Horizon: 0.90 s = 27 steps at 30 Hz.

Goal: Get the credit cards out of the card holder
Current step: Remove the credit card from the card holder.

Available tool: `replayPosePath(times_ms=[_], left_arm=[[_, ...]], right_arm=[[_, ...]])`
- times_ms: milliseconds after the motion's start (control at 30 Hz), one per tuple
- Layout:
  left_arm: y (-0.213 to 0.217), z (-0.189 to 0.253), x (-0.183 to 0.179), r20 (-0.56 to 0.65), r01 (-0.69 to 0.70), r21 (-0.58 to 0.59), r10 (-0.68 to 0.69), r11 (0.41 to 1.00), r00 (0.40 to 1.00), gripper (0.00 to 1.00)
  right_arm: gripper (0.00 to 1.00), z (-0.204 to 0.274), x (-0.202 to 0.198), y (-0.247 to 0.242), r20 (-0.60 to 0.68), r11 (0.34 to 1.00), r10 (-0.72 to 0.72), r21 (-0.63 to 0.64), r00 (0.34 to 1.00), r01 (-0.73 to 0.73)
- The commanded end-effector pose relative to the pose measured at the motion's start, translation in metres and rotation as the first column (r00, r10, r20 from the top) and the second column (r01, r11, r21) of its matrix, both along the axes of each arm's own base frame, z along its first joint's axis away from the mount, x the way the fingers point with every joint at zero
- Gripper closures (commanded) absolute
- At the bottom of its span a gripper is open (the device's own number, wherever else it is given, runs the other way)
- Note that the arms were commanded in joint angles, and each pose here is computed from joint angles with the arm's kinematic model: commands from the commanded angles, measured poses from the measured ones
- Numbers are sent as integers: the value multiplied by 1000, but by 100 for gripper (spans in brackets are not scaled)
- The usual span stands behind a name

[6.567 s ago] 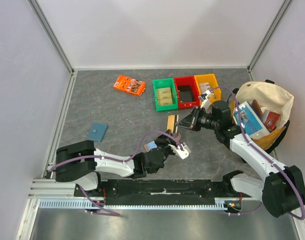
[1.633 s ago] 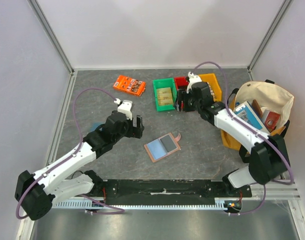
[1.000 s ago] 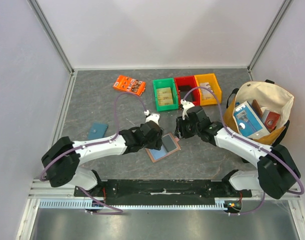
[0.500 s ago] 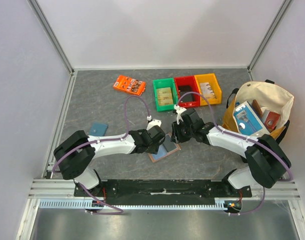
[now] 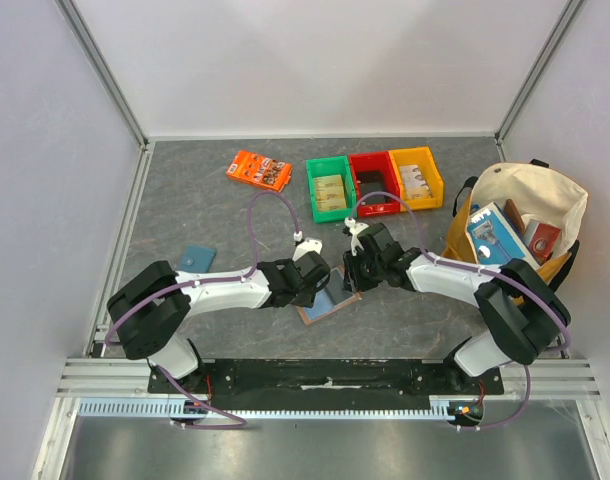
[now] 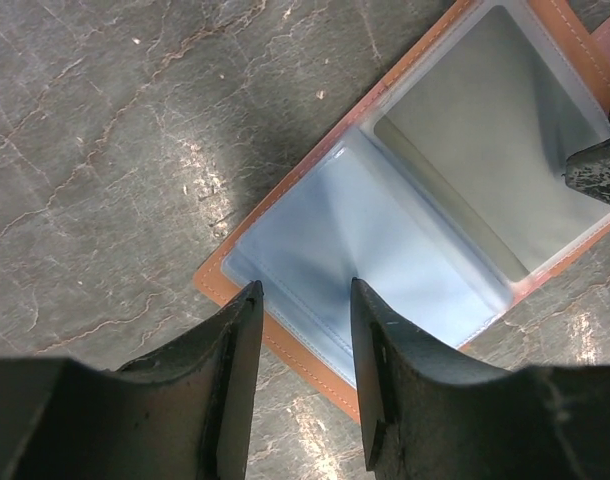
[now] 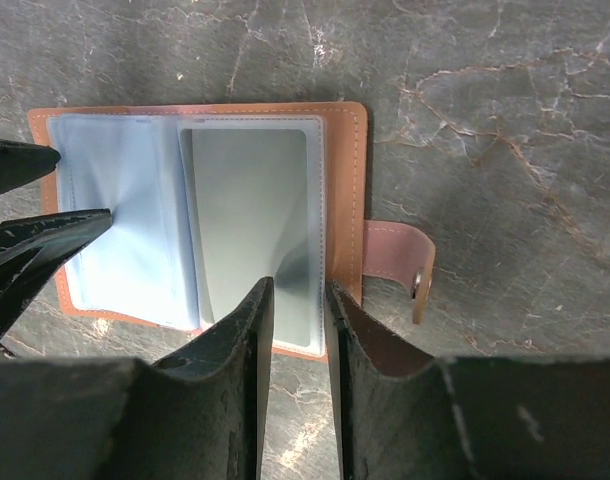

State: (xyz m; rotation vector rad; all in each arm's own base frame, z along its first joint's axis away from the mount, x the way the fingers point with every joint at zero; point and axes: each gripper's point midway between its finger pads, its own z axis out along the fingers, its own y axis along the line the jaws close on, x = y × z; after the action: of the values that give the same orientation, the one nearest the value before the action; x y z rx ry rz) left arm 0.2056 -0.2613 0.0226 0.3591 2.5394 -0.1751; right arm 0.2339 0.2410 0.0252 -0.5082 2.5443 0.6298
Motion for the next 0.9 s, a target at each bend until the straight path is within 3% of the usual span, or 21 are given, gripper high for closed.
replayPosePath(times_ms=[0, 267, 600, 867], left_arm=[[-1, -7, -4, -15, -8, -11, 8, 1000, 1000, 54], [-4, -7, -3, -13, 1, -22, -2, 1000, 1000, 58], [-7, 0, -2, 7, -8, -66, 8, 998, 1000, 59], [-2, 20, 1, 50, -99, -240, 114, 966, 992, 59]], right_arm=[[69, 4, 0, 11, 4, 999, 16, 45, 1000, -16], [74, 28, -2, 23, 21, 992, 52, 115, 998, -54], [66, 53, -11, 36, 30, 976, 132, 169, 991, -136], [65, 61, -32, 57, 26, 937, 268, 225, 963, -267]])
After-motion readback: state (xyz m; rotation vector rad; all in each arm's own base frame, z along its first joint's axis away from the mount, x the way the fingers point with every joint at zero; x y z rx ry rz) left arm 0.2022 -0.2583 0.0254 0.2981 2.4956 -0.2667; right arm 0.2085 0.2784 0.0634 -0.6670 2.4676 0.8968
